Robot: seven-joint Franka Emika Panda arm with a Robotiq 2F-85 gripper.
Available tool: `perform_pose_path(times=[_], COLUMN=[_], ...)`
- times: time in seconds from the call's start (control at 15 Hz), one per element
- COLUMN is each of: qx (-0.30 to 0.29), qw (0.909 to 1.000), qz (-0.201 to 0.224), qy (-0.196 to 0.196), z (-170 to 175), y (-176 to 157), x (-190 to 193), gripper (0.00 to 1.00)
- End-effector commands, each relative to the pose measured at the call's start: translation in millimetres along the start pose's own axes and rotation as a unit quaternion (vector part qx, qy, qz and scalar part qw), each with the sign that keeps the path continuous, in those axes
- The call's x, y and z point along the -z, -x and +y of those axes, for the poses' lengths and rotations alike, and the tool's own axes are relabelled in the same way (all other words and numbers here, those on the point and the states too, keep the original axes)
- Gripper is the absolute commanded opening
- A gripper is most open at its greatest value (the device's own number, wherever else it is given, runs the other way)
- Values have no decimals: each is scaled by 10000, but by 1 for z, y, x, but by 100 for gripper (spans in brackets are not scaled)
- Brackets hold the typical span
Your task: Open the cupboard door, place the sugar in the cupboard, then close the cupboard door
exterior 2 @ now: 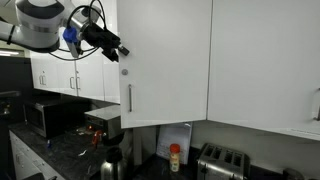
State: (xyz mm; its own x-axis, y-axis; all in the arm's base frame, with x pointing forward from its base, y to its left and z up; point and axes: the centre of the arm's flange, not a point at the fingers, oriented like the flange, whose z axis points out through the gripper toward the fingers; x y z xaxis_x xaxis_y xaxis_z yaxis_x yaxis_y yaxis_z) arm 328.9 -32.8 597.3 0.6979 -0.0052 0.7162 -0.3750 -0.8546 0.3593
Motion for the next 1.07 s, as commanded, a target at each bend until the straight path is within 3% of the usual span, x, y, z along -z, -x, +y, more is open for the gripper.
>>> perform_pose_path(times=[0.0, 0.47, 1.0], qx=[333, 842, 1516], qw=[9988, 9928, 9796], qz=[61, 259, 338], qy=[-349, -807, -1277], z=[-30, -71, -105], y=[-7, -15, -44], x=[-9, -24, -64], gripper=[100, 100, 100])
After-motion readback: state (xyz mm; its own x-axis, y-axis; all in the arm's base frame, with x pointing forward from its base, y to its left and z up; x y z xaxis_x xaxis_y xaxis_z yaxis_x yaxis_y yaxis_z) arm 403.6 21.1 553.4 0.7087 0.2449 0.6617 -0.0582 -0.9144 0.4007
